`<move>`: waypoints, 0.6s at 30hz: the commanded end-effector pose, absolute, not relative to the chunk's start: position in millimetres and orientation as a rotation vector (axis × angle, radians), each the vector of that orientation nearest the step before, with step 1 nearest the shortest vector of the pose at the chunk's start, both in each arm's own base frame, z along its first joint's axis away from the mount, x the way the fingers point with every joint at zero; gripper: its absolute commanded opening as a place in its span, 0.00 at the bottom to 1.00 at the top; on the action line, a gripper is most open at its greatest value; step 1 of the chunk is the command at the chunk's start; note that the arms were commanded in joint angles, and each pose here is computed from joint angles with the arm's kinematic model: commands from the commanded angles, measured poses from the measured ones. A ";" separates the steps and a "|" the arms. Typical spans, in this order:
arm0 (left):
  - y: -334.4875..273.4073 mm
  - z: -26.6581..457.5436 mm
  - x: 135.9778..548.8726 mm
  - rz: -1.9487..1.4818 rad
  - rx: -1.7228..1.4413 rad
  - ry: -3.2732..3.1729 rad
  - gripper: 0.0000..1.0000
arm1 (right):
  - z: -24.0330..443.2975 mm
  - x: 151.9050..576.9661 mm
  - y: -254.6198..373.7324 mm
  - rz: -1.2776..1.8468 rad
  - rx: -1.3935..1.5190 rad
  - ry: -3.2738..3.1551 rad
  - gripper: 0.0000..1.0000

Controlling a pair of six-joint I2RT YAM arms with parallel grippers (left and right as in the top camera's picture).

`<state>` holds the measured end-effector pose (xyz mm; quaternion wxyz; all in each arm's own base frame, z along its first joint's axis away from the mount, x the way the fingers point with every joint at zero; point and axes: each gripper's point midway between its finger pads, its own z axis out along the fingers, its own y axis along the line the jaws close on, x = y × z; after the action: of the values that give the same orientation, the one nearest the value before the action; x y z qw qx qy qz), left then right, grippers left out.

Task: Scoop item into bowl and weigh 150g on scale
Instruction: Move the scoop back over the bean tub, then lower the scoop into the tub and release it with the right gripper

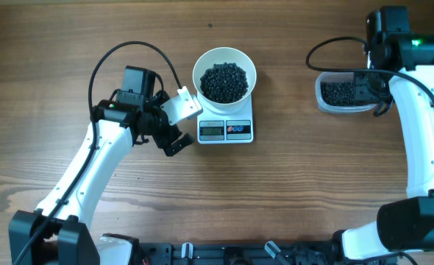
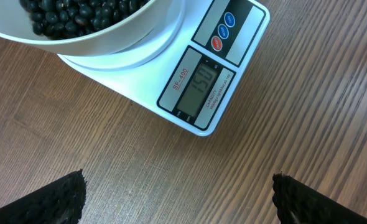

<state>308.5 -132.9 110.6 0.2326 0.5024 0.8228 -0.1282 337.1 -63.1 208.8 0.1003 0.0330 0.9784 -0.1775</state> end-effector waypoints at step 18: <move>-135.4 111.3 309.2 -0.376 1.389 2.243 1.00 | 135.2 353.1 -16.5 0.662 0.677 2.777 0.20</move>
<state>308.4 -132.9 110.4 0.2323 0.5022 0.8230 -0.1284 350.9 -28.8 133.7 0.1079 0.2022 0.9569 0.1784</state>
